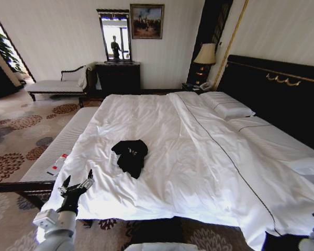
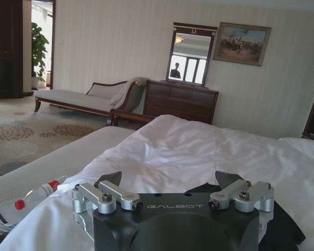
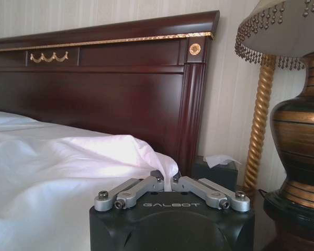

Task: Fold the clothes on the bed.

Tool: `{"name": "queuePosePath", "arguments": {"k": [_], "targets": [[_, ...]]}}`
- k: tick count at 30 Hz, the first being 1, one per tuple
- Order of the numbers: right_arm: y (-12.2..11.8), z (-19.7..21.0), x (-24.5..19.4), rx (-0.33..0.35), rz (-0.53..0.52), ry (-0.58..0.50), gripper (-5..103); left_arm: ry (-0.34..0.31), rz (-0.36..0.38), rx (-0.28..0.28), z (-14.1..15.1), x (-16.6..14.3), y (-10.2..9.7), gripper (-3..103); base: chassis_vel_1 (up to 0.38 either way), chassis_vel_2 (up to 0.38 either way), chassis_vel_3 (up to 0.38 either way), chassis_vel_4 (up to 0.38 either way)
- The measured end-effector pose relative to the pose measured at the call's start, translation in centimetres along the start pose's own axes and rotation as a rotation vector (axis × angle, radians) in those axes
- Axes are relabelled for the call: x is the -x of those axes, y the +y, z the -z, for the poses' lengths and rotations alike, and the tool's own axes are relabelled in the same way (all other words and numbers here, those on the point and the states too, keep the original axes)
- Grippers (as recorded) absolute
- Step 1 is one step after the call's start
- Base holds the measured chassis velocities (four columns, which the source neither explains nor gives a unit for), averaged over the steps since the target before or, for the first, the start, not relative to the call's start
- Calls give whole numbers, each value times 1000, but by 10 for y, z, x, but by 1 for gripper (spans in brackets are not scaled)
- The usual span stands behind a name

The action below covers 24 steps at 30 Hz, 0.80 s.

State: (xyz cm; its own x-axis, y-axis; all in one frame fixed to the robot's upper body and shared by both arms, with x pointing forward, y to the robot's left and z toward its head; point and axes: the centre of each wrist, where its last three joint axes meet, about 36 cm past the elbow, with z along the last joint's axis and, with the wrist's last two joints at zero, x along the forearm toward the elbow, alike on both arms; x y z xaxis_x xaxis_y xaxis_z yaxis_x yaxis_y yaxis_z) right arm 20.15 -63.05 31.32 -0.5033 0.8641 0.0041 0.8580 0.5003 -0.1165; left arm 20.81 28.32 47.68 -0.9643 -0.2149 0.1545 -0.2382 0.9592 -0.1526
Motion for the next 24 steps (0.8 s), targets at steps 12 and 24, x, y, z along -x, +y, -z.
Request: {"name": "queuePosePath", "arguments": {"k": [12, 24], "targets": [[-39, -44, 6, -64, -84, 84, 1, -3, -7, 4, 1, -1, -2, 100, 0, 0, 0, 0], [-33, -48, 3, -50, -75, 76, 12, -3, -10, 7, 1, -1, -4, 100, -5, -4, -3, -3]]}}
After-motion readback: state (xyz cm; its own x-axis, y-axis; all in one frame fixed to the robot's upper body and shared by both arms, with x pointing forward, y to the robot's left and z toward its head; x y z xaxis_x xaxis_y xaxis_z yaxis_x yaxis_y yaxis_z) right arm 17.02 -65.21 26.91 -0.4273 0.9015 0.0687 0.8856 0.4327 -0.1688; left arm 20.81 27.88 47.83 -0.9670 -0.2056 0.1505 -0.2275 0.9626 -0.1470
